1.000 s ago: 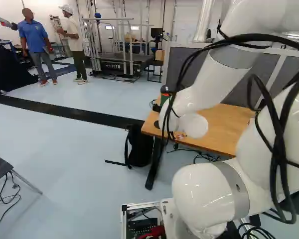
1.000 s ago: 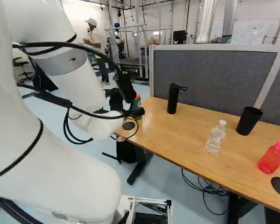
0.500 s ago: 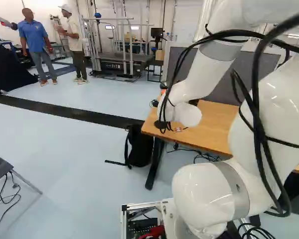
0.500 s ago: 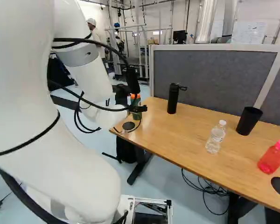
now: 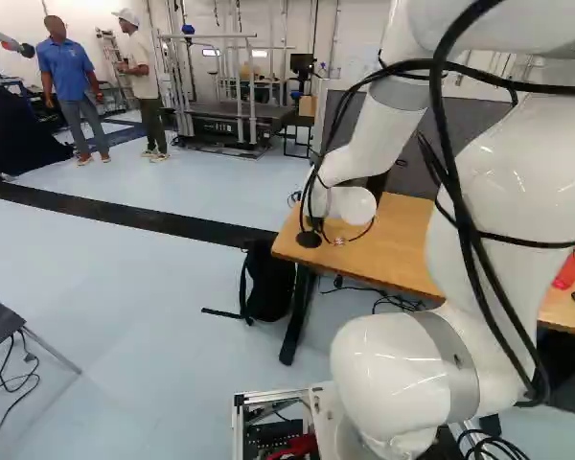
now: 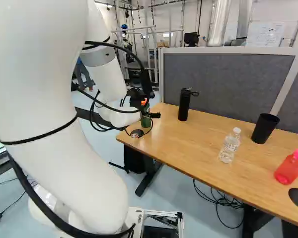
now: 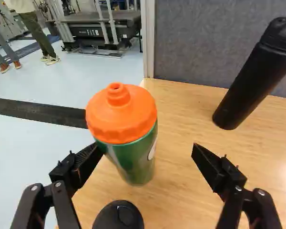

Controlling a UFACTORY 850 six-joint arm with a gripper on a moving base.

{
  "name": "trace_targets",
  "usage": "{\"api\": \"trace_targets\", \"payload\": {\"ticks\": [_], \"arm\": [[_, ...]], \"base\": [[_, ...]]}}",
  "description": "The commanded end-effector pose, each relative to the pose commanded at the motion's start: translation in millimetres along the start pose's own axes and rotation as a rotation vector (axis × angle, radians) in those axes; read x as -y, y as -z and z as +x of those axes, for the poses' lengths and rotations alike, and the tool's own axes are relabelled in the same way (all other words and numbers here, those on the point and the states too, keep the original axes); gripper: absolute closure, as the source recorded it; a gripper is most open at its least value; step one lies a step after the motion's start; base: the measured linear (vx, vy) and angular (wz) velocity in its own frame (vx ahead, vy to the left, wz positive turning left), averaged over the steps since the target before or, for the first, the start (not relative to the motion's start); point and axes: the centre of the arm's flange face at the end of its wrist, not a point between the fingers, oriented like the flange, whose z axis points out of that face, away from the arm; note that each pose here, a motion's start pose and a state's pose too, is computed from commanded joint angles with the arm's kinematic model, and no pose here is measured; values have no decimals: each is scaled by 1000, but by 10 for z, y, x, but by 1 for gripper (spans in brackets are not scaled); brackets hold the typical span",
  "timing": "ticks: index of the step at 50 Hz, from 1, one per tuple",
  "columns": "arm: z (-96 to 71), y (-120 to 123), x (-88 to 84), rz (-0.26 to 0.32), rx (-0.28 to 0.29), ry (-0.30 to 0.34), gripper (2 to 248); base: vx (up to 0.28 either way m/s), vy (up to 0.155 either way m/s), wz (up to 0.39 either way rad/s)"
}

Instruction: Pick up the green bottle from the table

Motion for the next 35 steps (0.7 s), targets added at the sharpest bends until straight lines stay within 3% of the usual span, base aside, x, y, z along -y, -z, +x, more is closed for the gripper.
{"api": "trace_targets", "payload": {"ticks": [12, 32, 33, 35], "arm": [[58, -187, 8, -10, 37, -11, 3], [72, -218, 9, -11, 39, -12, 3], [72, -218, 9, -11, 39, -12, 16], [72, -218, 9, -11, 39, -12, 16]], "base": [[0, 0, 0], [0, 0, 0], [0, 0, 0], [0, 0, 0]]}}
